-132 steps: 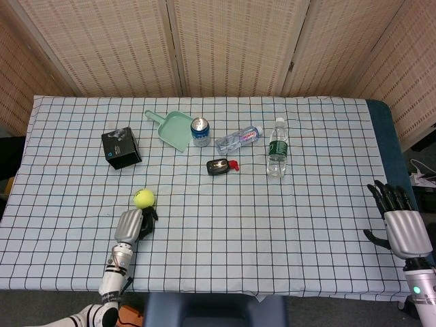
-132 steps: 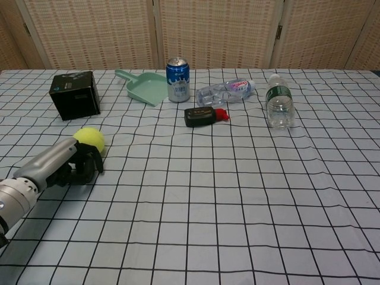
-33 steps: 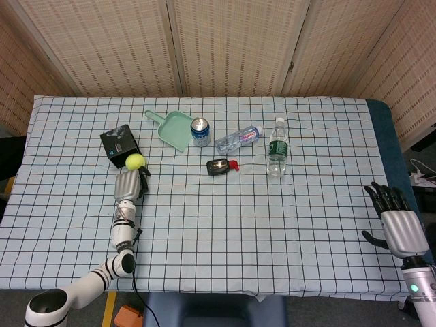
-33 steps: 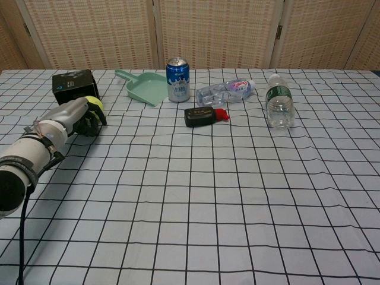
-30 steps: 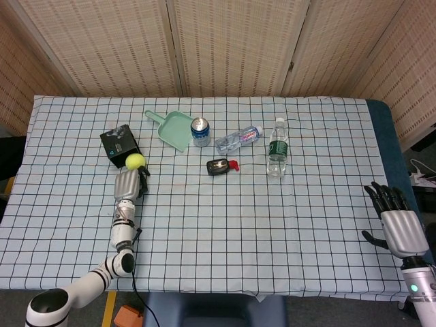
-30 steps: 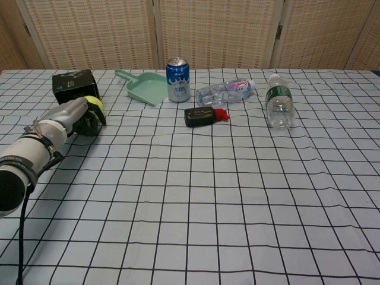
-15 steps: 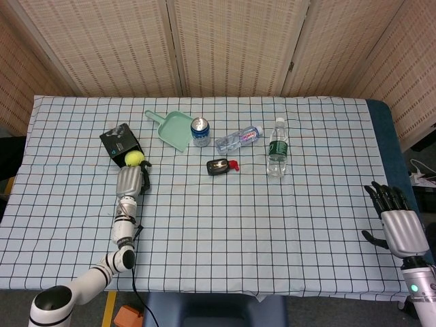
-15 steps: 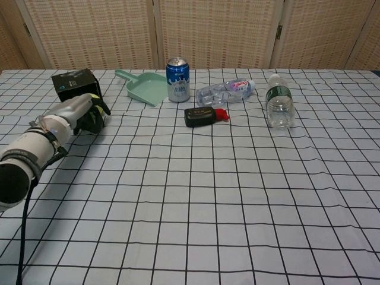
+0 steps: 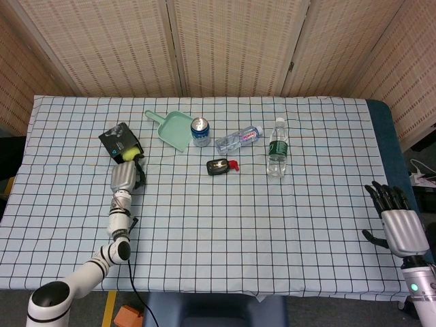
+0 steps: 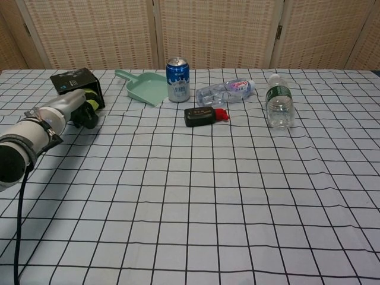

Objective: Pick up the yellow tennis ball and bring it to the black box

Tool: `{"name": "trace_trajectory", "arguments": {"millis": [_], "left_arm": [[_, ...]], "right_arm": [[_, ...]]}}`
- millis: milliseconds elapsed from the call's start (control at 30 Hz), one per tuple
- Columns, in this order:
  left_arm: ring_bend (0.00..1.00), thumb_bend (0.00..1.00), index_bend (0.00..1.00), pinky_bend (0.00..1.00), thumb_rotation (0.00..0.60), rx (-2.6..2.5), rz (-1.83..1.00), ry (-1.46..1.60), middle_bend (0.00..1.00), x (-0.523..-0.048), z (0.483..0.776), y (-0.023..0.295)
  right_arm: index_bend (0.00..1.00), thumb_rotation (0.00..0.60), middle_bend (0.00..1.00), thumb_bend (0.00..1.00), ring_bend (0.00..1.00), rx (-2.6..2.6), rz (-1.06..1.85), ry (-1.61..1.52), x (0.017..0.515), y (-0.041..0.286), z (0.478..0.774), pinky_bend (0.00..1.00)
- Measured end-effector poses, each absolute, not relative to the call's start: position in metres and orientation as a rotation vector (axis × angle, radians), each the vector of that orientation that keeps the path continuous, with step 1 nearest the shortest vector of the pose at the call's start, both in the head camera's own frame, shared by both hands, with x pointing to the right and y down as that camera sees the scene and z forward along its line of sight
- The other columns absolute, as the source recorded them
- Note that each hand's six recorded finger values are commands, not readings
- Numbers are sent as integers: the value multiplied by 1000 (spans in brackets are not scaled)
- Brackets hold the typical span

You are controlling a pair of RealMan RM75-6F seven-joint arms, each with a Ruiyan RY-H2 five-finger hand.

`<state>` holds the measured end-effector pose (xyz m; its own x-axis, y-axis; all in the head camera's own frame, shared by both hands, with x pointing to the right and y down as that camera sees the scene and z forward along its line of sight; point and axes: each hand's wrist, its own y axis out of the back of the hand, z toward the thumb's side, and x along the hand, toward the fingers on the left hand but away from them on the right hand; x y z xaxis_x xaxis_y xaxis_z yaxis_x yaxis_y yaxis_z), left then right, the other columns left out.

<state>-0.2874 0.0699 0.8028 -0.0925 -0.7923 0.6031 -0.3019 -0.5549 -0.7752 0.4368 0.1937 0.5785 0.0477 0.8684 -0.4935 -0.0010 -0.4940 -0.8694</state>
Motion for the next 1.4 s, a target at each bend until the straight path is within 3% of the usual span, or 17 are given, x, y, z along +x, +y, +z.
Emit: {"name": "trace_trajectory", "arguments": {"millis": [333,1000,1133,1300,1400], "left_arm": [[64,541,75,247,600,-1820,-1644,1167,126,-286,798,66],[38,539,97,207,600,-1807,-1596,1113,103,-301,789,68],[63,541,152,277,600,-1772,-1519,1081,139,-306,773,67],[254,523,235,386,600,-1689,-1376,995,269,-317,740,68],[257,494,242,357,600,-1629,-1277,917,300,-329,712,72]], "right_arm": [[34,600,0,107,0,-1613,1534,-891,436,194,579,0],[35,600,0,107,0,-1624,1526,-894,435,195,578,0],[35,600,0,107,0,-1629,1521,-890,433,195,578,0],[35,600,0,107,0,-1605,1502,-890,432,195,574,0],[34,600,0,107,0,-1605,1495,-896,431,195,573,0]]}}
